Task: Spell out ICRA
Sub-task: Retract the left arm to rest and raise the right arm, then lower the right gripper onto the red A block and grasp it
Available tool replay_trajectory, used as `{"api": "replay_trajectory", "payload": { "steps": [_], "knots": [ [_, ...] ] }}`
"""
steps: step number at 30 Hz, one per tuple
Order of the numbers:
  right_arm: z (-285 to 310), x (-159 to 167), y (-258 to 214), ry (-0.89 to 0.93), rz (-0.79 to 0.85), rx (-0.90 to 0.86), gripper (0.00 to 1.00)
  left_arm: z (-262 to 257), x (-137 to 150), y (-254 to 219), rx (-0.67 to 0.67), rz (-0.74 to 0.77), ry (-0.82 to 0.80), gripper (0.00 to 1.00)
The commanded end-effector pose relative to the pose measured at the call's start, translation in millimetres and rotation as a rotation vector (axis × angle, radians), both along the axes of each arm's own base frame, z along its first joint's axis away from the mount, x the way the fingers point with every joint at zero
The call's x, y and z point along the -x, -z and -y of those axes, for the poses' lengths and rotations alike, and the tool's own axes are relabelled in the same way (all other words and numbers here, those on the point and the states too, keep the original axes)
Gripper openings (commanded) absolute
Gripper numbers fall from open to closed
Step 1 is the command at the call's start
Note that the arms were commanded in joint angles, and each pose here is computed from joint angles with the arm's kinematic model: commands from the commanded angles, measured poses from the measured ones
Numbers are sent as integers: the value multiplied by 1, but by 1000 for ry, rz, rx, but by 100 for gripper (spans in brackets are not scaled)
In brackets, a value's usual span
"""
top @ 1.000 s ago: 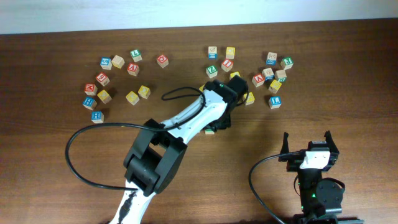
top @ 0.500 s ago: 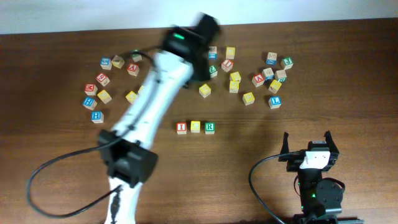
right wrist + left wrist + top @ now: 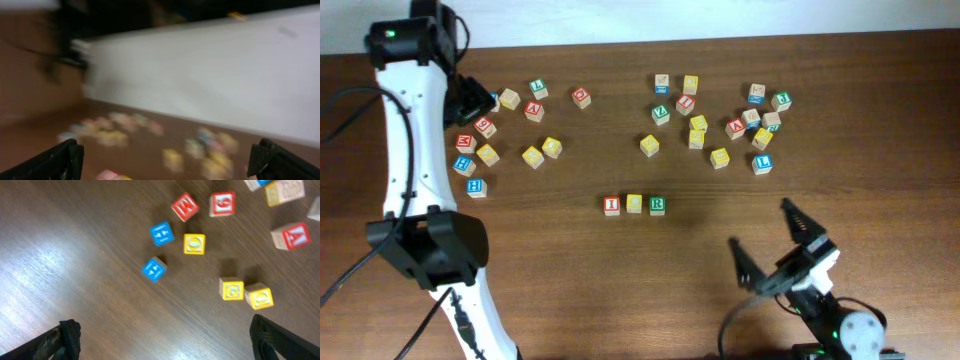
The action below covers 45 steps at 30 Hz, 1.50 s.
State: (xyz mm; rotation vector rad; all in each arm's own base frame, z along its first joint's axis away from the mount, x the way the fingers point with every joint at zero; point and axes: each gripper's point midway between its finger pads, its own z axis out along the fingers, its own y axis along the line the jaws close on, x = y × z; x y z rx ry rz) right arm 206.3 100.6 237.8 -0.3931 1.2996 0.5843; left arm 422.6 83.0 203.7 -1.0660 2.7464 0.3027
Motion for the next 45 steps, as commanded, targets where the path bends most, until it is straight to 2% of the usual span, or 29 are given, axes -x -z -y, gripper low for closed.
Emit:
{"api": "replay_trajectory", "payload": {
  "steps": [1, 4, 5, 7, 9, 10, 13, 17, 18, 24, 27, 29, 33, 35, 38, 41, 42, 44, 45],
  "knots": [
    [-23, 35, -30, -223, 86, -64, 98, -17, 6, -11, -27, 20, -27, 99],
    [-5, 52, -84, -151, 283, -184, 98, -31, 9, -14, -80, 13, -44, 99],
    [0, 57, -99, -127, 324, -204, 98, -41, 9, -18, -143, 9, -51, 99],
    [9, 70, -131, -86, 403, -237, 98, -50, 6, -20, -168, 31, -67, 99],
    [15, 85, -165, -36, 491, -224, 98, -60, 8, -21, -172, 32, -91, 99],
    [15, 88, -186, 17, 520, -150, 98, -70, 10, -21, -177, 36, -114, 99],
    [14, 52, -204, 136, 365, 66, 98, -88, 15, -20, -162, 43, -161, 99],
    [14, -5, -214, 160, 100, 245, 98, -91, 17, -20, -162, 42, -169, 99],
    [14, -29, -212, 151, -1, 286, 98, -91, 17, -20, -163, 42, -169, 99],
    [17, -142, -181, 91, -492, 378, 98, -91, 17, -20, -163, 42, -169, 99],
    [43, -194, -124, 200, -788, 450, 98, -91, 17, -20, -162, 42, -169, 99],
    [39, -219, -77, 145, -923, 457, 98, -91, 17, -20, -163, 42, -169, 99],
    [19, -232, -25, -5, -1065, 411, 98, -91, 17, -20, -162, 42, -169, 99],
    [17, -238, -9, -23, -1103, 407, 98, -91, 17, -20, -163, 42, -169, 99],
    [23, -256, 17, 9, -1128, 428, 98, -91, 17, -20, -163, 42, -169, 99],
    [55, -279, 63, 204, -1216, 491, 99, -91, 17, -20, -163, 42, -169, 99],
    [54, -282, 76, 199, -1238, 496, 98, -91, 17, -20, -162, 42, -169, 99],
    [47, -285, 100, 179, -1277, 516, 86, -91, 17, -20, -163, 42, -169, 99],
    [43, -287, 109, 179, -1286, 532, 86, -91, 17, -20, -163, 42, -169, 99]
  ]
}}
